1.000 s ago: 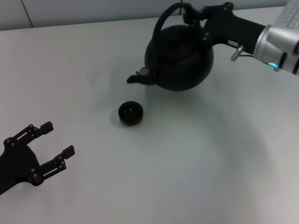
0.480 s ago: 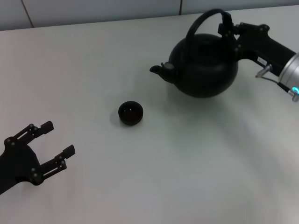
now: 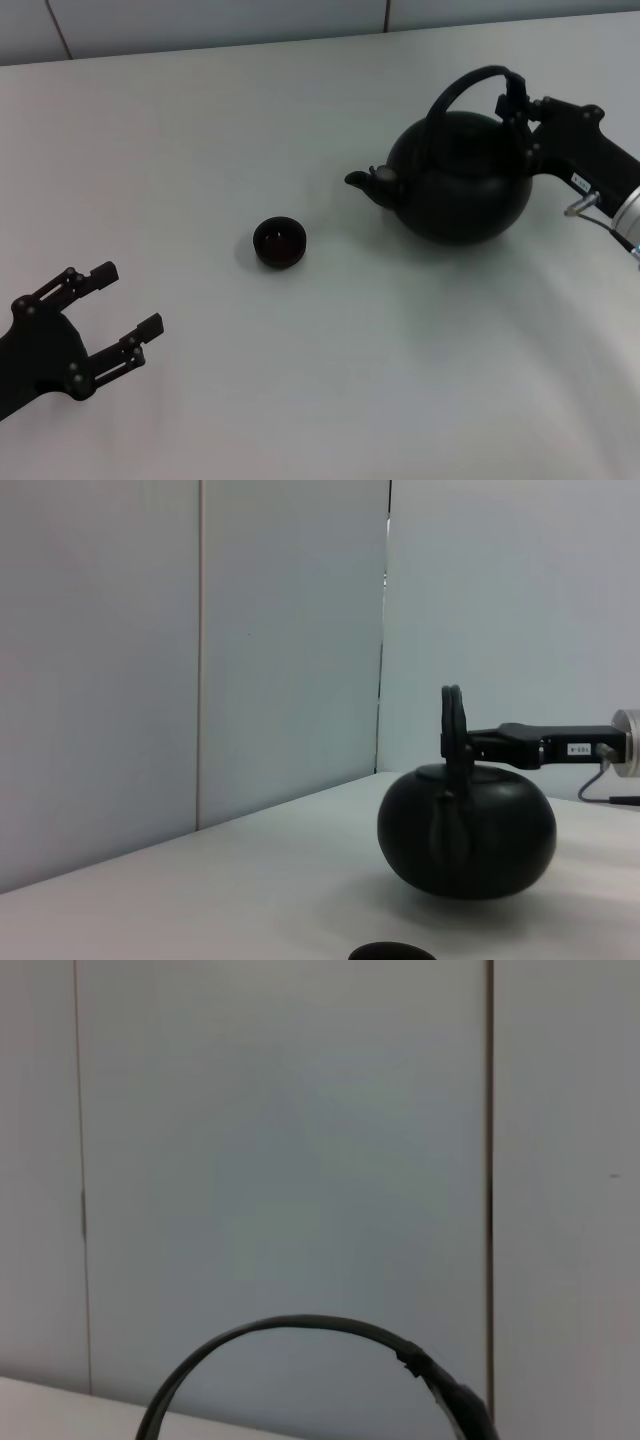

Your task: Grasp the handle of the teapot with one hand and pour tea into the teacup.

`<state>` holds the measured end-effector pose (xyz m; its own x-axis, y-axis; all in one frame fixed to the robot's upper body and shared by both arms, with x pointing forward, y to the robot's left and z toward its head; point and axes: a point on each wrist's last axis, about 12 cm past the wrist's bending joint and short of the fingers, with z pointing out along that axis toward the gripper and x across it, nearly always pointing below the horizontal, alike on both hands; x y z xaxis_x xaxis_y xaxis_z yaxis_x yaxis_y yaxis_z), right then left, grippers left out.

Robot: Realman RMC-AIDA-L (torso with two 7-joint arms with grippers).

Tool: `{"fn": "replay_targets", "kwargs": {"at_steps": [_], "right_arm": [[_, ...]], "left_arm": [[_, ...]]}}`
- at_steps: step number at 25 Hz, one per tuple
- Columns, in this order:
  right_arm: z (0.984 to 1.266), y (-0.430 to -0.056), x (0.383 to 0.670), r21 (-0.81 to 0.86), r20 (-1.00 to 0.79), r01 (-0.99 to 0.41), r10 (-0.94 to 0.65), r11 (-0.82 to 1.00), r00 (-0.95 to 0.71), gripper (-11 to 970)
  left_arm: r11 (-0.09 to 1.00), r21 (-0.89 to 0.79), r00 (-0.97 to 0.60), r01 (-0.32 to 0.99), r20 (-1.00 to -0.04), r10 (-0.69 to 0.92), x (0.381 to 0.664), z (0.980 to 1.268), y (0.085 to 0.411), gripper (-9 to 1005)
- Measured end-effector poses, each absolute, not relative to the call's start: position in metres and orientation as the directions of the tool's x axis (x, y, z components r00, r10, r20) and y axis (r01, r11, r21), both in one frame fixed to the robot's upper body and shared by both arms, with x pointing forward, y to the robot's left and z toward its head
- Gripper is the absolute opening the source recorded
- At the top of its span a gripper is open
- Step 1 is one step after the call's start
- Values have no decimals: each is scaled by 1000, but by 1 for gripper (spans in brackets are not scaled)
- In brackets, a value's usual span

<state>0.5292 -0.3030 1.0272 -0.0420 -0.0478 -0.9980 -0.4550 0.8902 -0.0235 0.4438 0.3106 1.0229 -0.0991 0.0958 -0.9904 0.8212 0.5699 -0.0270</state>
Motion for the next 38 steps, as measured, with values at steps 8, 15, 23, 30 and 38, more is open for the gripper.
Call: {"fn": "replay_targets", "kwargs": {"at_steps": [8,15,23,30,38], "right_arm": [[1020,-301,520,-27,-998,-439,-51,898,-44,236],[1019,-302,519,-48,-997,-425,-68,904,-31,243],[1020,-301,521,-59,-997,-426,-77,903,-27,251],[1019,-304,517,-53,-997,-416,-70,908,-25,297],[1017,-312,488,-28,-1000,-415,-22,910,21,581]], "left_arm": [[570,-28,-100,821,-990,96,442,1022,311,798],[566,-31,-93,824,-992,81,439,1024,311,798],[566,-30,-91,824,-993,80,439,1024,312,798],[564,-27,-87,826,-993,81,441,1025,311,798],[561,-27,-85,827,-993,79,441,1025,310,798]]}}
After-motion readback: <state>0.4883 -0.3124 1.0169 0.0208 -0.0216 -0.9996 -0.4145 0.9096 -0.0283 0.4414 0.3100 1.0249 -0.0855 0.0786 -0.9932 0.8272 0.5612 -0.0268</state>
